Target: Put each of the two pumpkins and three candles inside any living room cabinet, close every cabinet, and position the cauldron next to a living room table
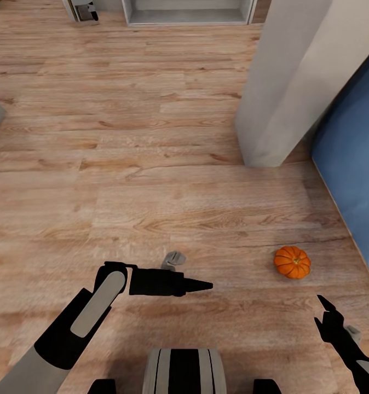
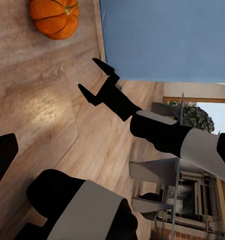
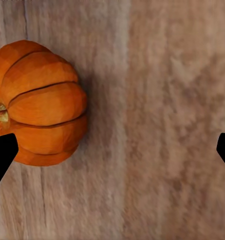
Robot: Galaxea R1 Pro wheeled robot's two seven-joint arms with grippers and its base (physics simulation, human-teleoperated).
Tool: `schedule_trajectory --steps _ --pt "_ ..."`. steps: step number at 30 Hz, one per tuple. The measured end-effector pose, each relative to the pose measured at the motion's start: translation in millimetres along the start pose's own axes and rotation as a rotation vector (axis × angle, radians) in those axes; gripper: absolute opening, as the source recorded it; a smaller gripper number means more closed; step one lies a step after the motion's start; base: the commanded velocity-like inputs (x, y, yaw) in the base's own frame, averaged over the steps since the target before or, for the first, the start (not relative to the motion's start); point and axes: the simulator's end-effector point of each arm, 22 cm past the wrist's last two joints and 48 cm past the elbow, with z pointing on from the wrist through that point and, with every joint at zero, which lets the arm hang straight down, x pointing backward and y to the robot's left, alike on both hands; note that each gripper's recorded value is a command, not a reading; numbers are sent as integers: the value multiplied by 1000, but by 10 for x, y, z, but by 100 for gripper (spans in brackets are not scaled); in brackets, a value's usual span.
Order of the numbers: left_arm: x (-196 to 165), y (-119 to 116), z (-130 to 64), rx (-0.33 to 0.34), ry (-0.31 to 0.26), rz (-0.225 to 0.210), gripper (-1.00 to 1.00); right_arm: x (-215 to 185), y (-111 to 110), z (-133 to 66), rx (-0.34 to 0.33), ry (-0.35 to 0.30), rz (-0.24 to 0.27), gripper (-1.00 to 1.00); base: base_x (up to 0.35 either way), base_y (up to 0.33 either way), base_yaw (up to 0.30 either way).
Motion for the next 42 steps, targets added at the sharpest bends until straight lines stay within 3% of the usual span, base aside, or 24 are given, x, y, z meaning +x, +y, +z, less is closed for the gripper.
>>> schedule_trajectory --steps 7,21,42 --pt "-1 1 -2 0 0 1 100 -1 2 -1 -1 0 1 100 17 0 0" --pt "-2 12 -2 -3 1 1 100 -12 -8 -2 7 4 -3 100 231 0 0" --pt "21 40 15 -7 7 -1 100 -95 -47 -10 10 -38 -25 100 14 0 0"
